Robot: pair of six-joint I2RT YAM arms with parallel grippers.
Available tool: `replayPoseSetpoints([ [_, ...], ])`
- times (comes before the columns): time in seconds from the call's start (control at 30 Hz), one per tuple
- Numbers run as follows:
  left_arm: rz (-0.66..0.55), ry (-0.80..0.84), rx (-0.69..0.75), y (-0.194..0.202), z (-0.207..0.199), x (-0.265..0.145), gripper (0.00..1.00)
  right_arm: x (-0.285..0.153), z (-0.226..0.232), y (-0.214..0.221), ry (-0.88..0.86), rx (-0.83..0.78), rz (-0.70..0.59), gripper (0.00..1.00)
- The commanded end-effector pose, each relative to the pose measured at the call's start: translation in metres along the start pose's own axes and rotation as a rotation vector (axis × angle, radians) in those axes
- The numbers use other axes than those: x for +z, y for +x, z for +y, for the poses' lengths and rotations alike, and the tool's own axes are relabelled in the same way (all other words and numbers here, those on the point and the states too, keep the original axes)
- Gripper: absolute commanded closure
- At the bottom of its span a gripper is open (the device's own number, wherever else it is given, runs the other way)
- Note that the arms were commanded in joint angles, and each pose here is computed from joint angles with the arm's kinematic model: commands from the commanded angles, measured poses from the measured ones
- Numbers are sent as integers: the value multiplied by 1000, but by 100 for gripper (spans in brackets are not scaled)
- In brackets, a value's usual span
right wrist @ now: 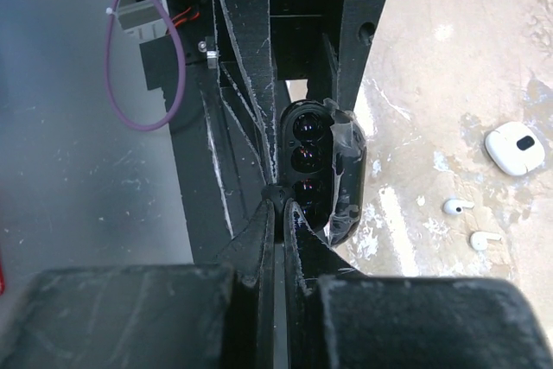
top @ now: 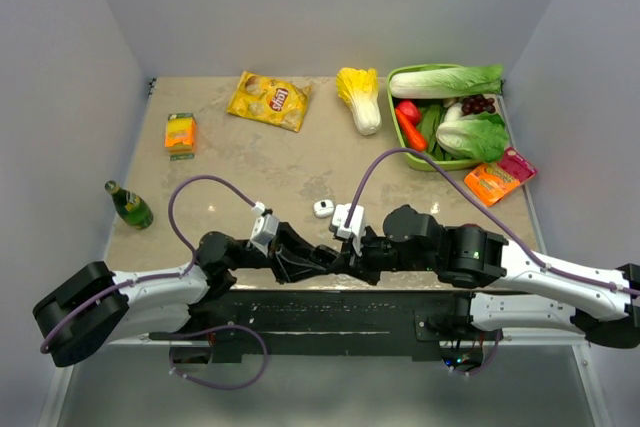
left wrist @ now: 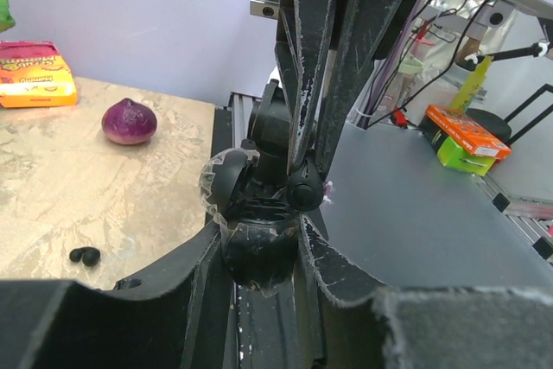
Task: Insert the wireless bluetooth earbuds into the charging case
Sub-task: Place the earbud in the charging case.
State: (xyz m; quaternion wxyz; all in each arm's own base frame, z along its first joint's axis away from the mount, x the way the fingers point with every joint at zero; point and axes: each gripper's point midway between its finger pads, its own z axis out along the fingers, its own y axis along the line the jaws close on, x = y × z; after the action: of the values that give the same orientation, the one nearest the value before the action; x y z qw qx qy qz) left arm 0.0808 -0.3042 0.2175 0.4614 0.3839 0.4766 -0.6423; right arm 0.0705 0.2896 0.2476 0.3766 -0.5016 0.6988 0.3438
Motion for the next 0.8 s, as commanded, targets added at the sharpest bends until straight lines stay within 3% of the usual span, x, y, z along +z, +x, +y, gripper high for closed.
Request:
replayPoseSetpoints([
  [0.0,-73,39,77,-26,-8,5,100,2,-10,-10,64,7,-36,100],
  [0.77,-66,69,111,-22,-14,2,100,-5,-34,-11,214,37,-50,100],
])
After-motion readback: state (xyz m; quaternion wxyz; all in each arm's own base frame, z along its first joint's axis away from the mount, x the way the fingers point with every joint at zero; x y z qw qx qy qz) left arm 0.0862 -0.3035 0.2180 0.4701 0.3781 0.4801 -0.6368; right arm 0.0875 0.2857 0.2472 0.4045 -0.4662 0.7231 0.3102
